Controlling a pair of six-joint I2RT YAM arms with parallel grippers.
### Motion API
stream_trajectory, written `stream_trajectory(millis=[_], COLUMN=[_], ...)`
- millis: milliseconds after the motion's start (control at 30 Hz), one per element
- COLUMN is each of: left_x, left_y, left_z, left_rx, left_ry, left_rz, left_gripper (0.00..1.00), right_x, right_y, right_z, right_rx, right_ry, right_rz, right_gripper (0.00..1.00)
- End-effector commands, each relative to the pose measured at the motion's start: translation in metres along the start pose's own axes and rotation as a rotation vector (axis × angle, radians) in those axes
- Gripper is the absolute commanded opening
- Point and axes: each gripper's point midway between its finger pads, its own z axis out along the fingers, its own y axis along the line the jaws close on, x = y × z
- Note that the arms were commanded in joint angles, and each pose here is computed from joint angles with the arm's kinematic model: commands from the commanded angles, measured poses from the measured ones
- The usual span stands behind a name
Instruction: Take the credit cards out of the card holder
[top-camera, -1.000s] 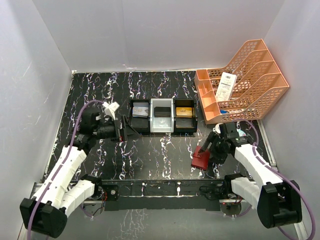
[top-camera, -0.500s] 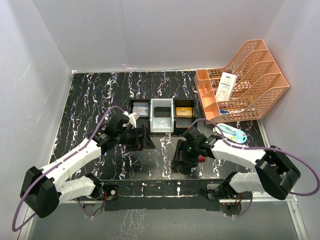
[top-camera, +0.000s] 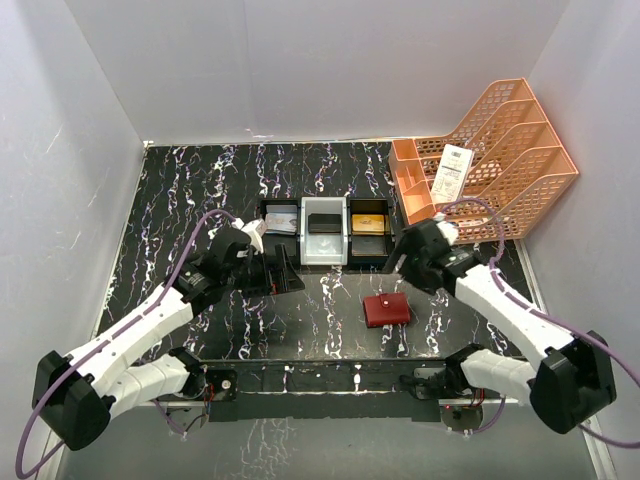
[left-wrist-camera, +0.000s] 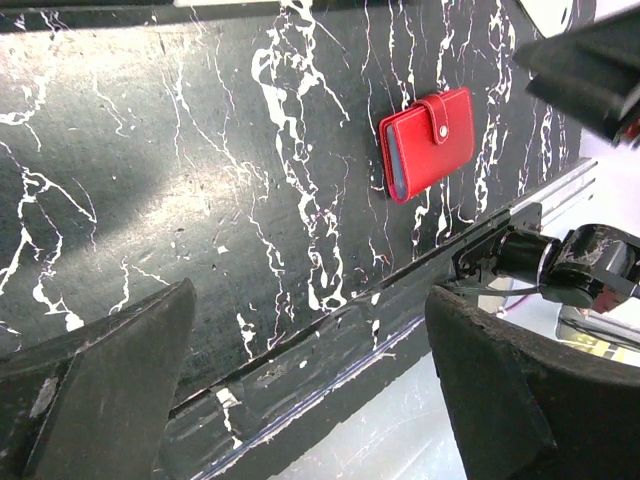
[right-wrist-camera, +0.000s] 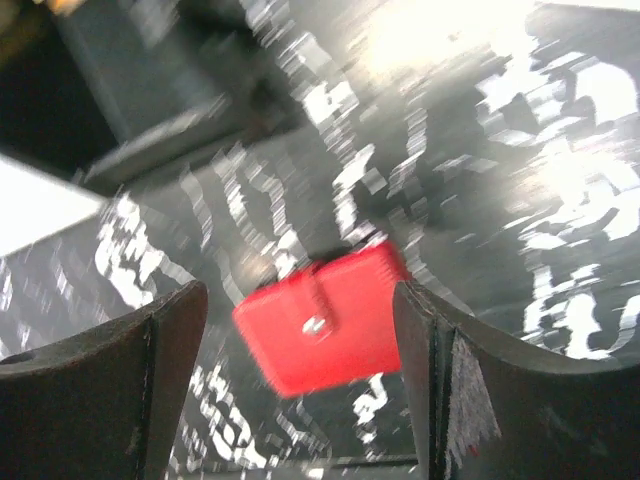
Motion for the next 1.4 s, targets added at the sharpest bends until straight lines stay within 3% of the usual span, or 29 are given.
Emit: stream_trajectory(millis=[0, 300, 533, 667, 867, 1033, 1200, 1367], left_x=[-0.012, -0.008, -0.011, -0.015, -0.021, -0.007, 0.004, 0.01], left_y=[-0.005, 0.0, 0.007, 0.017, 0.027, 0.009, -0.004, -0.014], left_z=[-0.01, -0.013, -0.017, -0.023, -0.033, -0.02, 0.004, 0.028], left_rx=[-0.002, -0.017, -0.04, -0.1, -0.133, -0.002, 0.079, 0.138], left_ry=[-0.058, -0.058, -0.103, -0.148, -0.236, -0.16, -0.04, 0.08], left_rz=[0.033, 0.036, 0.02, 0.0, -0.079, -0.039, 0.02, 0.08], left_gripper=[0.97, 0.98, 0.99, 0.99, 0.99, 0.99, 0.96, 0.92], right_x=[-0.026, 0.023, 0.058, 0.088, 0.099, 0.08, 0.125, 0.163], right_y=[-0.045, -0.005, 0.043, 0.084, 0.119, 0.099, 0.093, 0.095], right_z=[0.014, 0.043, 0.024, 0.012, 0.008, 0.001, -0.021, -0.04], right_rx=[0.085, -0.176, -0.335, -0.413, -0.406, -0.27, -0.441, -0.51], right_ry=[0.002, 0.253, 0.285, 0.307, 0.291, 0.203, 0.368, 0.465], right_rz=[0.005, 0.011, -0.064, -0.184, -0.329, -0.209, -0.015, -0.019], right_gripper=[0.73, 0.63, 0.62, 0.62, 0.64, 0.66, 0.62, 0.61])
